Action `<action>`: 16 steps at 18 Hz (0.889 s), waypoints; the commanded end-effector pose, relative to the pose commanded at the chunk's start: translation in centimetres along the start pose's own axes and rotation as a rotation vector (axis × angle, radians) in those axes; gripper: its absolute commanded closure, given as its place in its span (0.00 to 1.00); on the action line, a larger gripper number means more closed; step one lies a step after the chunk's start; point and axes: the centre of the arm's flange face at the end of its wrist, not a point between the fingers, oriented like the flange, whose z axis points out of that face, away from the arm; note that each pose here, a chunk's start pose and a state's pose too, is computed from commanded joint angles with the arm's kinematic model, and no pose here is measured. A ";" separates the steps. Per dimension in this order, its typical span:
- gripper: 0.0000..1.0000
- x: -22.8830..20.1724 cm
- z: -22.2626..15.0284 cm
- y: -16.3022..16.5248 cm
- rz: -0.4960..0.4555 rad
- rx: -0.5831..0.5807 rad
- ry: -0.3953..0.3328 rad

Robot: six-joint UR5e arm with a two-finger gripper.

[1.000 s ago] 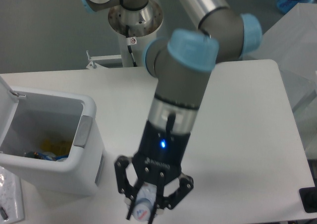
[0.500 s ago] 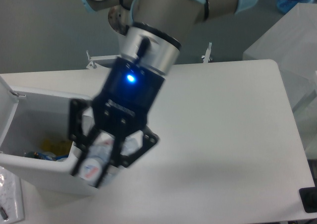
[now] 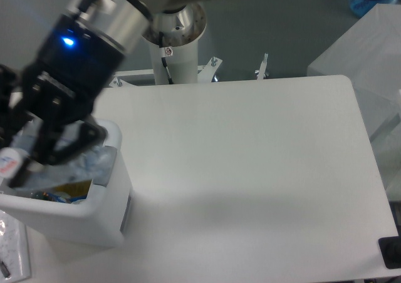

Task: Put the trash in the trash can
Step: 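Carry the bottle over the trash bin and lower it inside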

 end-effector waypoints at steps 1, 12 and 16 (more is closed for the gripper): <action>0.92 0.2 0.7 0.8 0.010 -0.014 0.011; 0.24 -0.2 6.2 5.8 0.023 -0.104 0.075; 0.00 -0.7 6.3 6.9 0.005 -0.120 0.068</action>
